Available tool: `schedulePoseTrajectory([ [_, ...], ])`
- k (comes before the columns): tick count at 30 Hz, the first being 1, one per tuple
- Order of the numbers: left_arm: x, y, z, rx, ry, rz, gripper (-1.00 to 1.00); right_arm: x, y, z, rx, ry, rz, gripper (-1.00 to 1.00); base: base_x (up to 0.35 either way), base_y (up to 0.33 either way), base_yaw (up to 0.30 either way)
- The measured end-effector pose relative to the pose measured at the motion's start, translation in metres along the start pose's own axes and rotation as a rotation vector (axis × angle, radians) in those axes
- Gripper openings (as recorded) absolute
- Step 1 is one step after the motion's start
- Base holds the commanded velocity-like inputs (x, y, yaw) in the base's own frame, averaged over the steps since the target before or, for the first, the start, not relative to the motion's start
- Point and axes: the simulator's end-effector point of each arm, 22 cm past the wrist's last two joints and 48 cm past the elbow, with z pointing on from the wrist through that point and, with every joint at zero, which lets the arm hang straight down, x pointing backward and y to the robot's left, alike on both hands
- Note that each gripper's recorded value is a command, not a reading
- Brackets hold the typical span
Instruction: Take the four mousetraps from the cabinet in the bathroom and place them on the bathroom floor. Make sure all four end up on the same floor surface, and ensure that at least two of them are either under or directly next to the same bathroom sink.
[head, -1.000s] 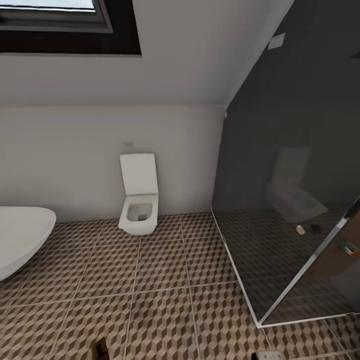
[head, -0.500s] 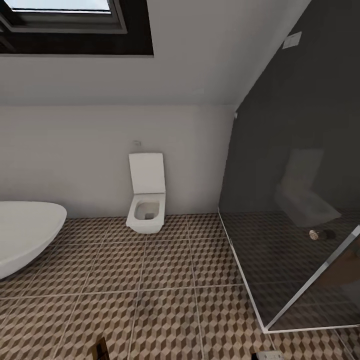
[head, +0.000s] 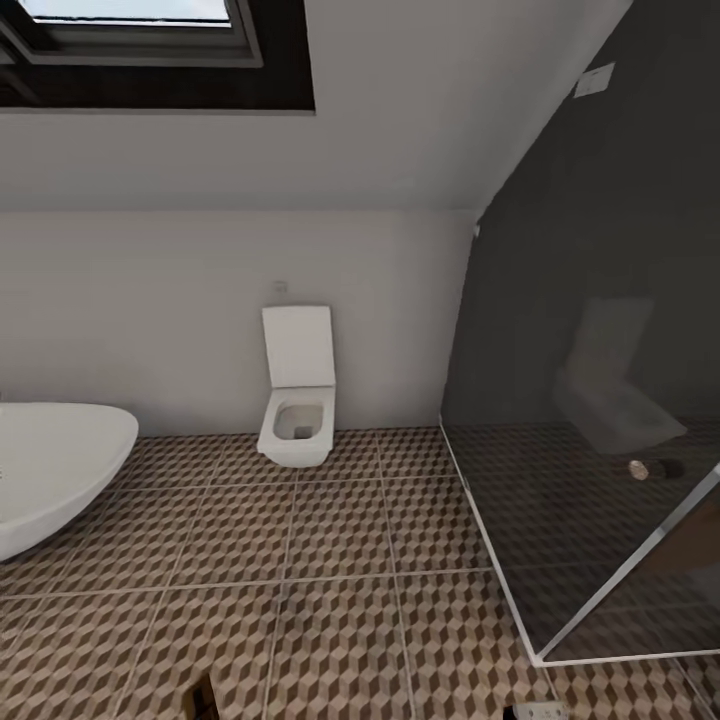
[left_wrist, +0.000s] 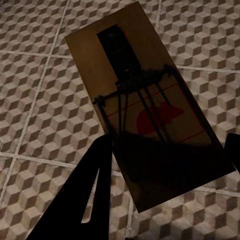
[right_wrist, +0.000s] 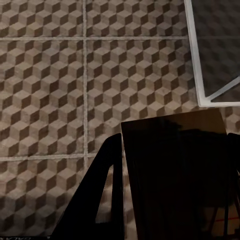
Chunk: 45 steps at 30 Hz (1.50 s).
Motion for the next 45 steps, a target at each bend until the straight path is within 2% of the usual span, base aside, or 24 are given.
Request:
schedulePoseTrajectory([
  [19,0.0000,0.0000,-0.0002,0.000,0.000,0.000,-1.00,0.0001,-0.0007,-0.0002,0.000,0.000,-0.003,-1.00,0.140,0.181,0.000],
  [36,0.0000,0.0000,0.0000,0.000,0.000,0.000,-1.00,0.0000,-0.0007,0.0000,0.000,0.000,-0.003,-1.00,0.018,0.014,0.001],
  [45,0.0000,0.0000,-0.0001,0.000,0.000,0.000,-1.00,0.0000,-0.0004,-0.0001,0.000,0.000,-0.002,-1.00,0.043,0.000,0.112],
])
